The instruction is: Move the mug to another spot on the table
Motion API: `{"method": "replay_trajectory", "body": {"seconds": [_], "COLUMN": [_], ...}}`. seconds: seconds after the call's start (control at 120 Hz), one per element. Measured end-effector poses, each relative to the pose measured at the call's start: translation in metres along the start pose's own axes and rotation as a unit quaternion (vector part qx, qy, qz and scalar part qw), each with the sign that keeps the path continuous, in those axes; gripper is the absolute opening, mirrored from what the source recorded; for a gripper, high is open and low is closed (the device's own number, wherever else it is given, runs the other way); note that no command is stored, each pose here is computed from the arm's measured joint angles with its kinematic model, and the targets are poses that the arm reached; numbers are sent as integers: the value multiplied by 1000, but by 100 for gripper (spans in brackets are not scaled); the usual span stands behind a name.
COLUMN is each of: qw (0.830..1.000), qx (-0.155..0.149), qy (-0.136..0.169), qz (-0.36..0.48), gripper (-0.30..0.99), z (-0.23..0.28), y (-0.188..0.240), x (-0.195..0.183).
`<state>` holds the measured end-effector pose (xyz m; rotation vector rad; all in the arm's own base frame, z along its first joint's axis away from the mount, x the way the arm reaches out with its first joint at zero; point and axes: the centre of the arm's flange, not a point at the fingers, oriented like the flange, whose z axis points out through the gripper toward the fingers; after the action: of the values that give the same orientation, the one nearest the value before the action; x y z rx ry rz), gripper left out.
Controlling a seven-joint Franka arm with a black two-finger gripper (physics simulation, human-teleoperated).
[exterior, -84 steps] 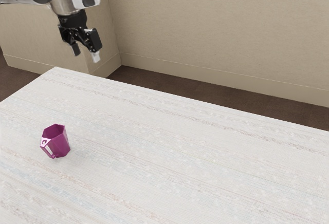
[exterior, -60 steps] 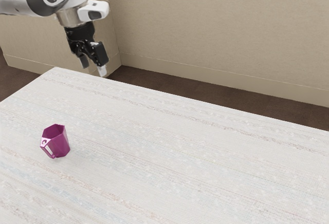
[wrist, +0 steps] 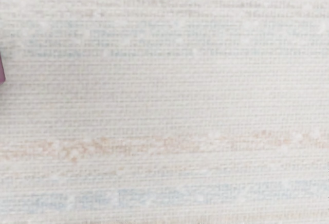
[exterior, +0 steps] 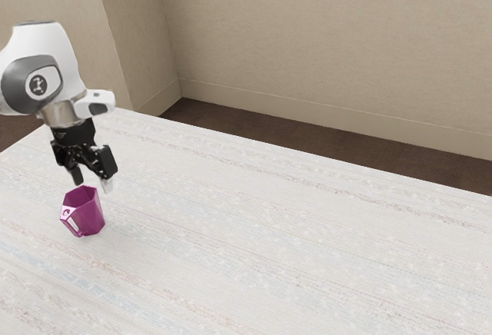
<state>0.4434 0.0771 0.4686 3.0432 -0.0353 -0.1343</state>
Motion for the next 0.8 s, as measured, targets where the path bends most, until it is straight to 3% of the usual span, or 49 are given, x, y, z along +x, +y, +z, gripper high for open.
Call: {"method": "replay_trajectory", "body": {"seconds": [0.492,0.6,0.8], "qw": [979,976,971], "qx": [-8,2,33], "qy": [-71,-66,-19], "qz": [-190,-209,-234], "gripper": [67,67,66], "z": [113,129,143], "y": [-17,-21,-57], "x": [-29,-25,-22]}}
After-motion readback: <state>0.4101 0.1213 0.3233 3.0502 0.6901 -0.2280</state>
